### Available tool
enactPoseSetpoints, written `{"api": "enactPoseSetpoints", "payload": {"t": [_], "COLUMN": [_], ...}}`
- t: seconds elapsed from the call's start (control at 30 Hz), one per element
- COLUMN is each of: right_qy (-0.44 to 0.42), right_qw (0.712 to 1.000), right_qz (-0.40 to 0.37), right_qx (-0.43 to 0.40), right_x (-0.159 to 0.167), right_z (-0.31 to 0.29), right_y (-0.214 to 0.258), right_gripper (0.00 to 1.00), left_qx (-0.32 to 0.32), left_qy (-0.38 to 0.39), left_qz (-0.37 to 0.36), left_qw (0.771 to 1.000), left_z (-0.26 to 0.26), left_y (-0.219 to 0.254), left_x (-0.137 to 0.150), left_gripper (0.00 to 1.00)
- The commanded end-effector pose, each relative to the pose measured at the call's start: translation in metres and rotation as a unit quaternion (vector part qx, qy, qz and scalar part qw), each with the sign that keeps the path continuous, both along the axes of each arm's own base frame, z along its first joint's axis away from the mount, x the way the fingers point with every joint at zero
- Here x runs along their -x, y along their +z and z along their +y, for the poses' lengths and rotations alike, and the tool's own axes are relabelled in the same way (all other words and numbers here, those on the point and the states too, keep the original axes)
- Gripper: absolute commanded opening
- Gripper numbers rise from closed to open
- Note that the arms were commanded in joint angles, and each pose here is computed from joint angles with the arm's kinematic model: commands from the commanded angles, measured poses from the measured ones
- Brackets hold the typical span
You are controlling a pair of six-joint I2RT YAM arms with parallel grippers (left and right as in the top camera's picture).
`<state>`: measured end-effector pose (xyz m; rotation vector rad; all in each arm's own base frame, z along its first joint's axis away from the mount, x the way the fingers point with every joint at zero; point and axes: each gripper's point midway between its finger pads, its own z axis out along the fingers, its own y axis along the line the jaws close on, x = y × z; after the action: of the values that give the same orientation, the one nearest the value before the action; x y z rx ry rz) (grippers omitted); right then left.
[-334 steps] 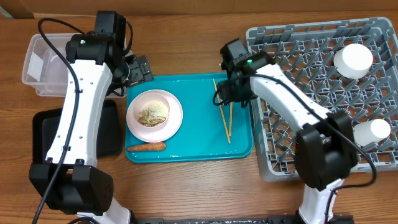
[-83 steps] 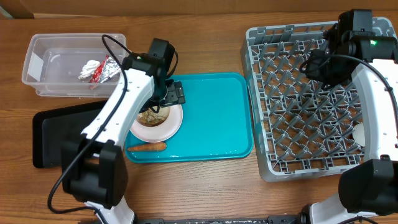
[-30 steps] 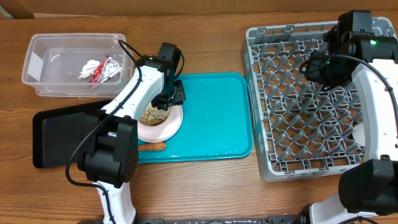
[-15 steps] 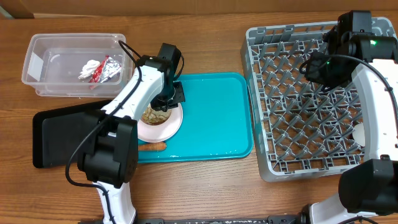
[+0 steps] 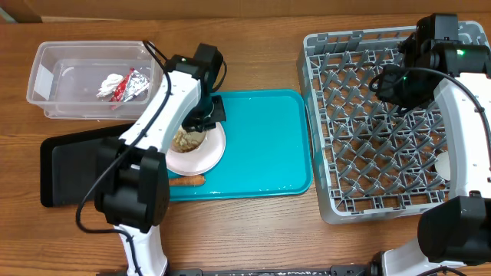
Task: Sort waste into correct bins and load items into the dishwasher
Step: 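Grasp the rim of the pink plate with the left gripper, then lift the pink plate and tip its rice scraps onto the black tray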
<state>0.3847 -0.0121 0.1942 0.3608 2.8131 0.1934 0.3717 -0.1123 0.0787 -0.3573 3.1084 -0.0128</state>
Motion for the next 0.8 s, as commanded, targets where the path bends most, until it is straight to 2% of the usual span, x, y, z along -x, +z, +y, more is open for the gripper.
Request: {"api": "enactPoseSetpoints", "payload": {"t": [0.0,0.13,0.2,0.33,0.77], "right_qy": [0.007,0.007,0.006,0.005,0.004], "right_qw": [1.000,1.000,1.000,1.000,1.000], "right_qz": [-0.018,-0.018,-0.018,-0.017,-0.017], "right_qx": [0.002,0.002,0.006,0.009,0.010], "right_x": [-0.002,-0.002,-0.002,-0.002,-0.002], "right_z": [-0.001,-0.001,-0.002,-0.003,-0.004], "right_y": [0.011,0.011,0.011,0.011,0.011], "right_gripper": [0.30,0.30,0.30,0.30,0.30], "left_qx": [0.005,0.062,0.117,0.182,0.278], "left_qy": [0.020,0.018,0.000,0.001,0.042], "left_qz": [-0.042,-0.016,-0.010,-0.015,-0.043], "left_qw": [0.999,0.998,0.993,0.983,0.959], "left_z": [0.015,0.021,0.021,0.032,0.098], "left_y": [0.044,0.053,0.056,0.063,0.079], "left_x": [-0.003,0.008,0.008,0.004,0.003], "left_gripper": [0.04,0.04,0.04,0.04,0.04]}}
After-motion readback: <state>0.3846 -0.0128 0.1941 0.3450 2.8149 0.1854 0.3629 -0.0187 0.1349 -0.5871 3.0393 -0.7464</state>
